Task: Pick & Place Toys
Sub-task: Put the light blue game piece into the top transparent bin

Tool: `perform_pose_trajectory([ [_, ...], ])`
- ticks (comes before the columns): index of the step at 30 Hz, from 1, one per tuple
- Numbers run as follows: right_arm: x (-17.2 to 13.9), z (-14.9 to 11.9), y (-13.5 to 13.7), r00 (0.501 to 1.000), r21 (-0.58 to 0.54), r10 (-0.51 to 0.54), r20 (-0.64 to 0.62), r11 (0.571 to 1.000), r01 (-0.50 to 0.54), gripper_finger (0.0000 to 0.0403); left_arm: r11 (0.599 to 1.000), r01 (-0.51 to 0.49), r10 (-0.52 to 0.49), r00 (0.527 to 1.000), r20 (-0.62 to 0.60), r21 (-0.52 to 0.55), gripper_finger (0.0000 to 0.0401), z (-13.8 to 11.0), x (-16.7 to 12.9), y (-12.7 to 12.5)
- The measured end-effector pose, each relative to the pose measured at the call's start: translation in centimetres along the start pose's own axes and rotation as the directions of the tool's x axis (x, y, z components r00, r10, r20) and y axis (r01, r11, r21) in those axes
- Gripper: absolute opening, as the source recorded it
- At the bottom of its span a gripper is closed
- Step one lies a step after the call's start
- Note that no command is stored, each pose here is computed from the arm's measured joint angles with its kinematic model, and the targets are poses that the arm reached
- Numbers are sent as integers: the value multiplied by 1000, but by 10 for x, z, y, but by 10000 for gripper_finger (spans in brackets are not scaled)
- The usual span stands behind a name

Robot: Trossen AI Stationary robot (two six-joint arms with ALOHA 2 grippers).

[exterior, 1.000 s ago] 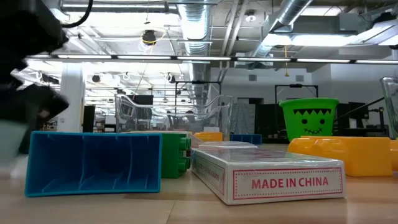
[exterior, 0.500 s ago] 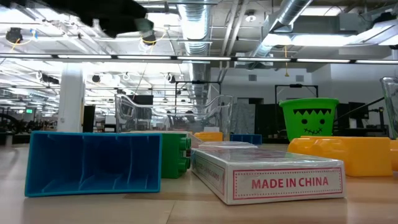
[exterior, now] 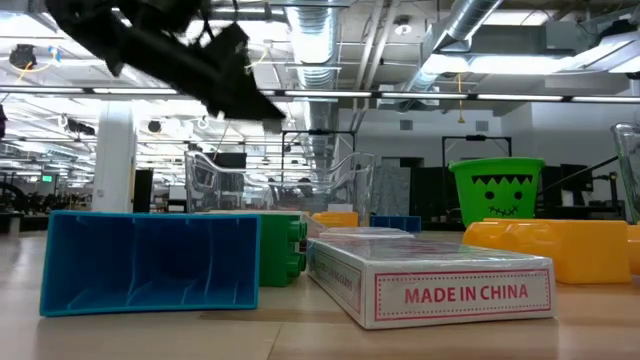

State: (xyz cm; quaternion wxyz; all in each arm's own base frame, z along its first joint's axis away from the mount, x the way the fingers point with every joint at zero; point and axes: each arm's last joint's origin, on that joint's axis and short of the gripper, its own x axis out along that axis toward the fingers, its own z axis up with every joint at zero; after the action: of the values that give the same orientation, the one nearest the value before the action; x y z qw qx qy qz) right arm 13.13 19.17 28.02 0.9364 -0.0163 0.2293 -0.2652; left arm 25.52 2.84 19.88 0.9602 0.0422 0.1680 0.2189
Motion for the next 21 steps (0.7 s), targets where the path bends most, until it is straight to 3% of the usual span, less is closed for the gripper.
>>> perform_pose_trajectory([
  [8,0,0,0,1000,0,0,0,1000,0,384,996,82,-79,991,-111,22,206,-22,15,-9],
  [21,0,0,0,1000,0,0,0,1000,0,384,997,81,-80,992,-97,16,208,-17,11,-7],
])
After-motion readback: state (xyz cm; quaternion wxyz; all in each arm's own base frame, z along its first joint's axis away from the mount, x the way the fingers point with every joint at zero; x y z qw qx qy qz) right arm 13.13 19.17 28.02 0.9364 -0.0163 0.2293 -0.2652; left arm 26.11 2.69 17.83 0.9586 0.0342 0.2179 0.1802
